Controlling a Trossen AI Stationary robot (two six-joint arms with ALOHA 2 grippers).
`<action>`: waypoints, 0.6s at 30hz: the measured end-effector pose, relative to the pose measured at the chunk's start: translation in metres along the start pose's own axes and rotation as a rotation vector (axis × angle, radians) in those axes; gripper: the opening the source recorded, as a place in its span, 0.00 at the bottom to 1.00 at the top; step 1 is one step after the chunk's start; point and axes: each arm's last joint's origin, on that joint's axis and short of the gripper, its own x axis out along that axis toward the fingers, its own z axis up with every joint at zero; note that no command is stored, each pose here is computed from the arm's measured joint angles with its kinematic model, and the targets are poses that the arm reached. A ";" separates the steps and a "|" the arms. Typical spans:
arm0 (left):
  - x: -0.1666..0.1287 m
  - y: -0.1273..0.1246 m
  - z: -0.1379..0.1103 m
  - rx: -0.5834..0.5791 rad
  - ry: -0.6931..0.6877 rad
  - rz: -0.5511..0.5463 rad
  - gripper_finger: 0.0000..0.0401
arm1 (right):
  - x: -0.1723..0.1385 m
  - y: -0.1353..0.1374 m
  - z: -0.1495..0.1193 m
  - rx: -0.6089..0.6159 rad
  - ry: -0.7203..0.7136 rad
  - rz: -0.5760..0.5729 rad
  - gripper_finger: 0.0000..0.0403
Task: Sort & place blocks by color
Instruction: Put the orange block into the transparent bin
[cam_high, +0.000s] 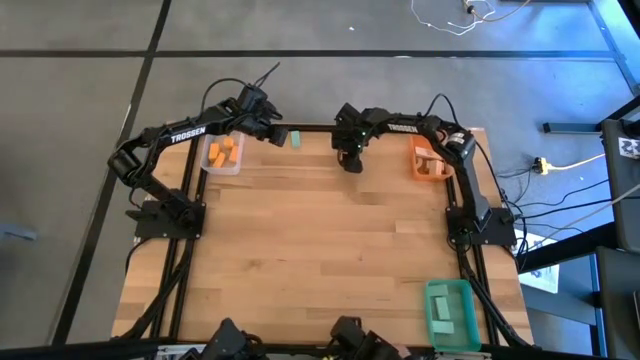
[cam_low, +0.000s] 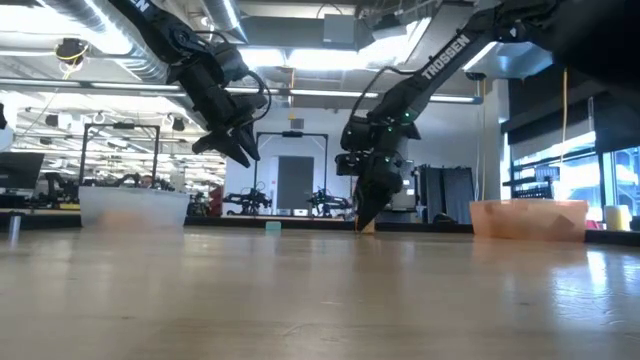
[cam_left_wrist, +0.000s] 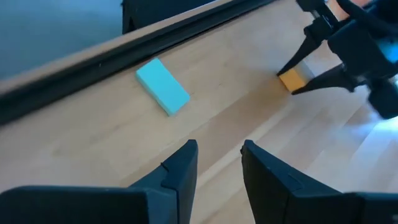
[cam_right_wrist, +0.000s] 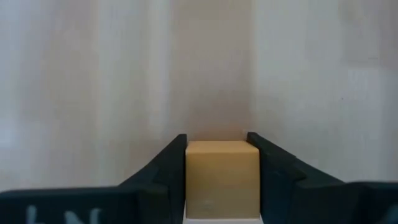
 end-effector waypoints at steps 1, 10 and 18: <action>0.000 0.000 0.000 0.037 0.000 -0.001 0.29 | -0.001 0.001 0.003 -0.002 -0.003 0.011 0.33; 0.002 -0.006 -0.002 0.380 0.005 -0.013 0.29 | -0.023 0.013 0.037 -0.052 -0.013 0.020 0.33; 0.002 -0.006 -0.002 0.385 -0.005 0.050 0.29 | -0.057 0.030 0.070 -0.095 -0.014 0.033 0.33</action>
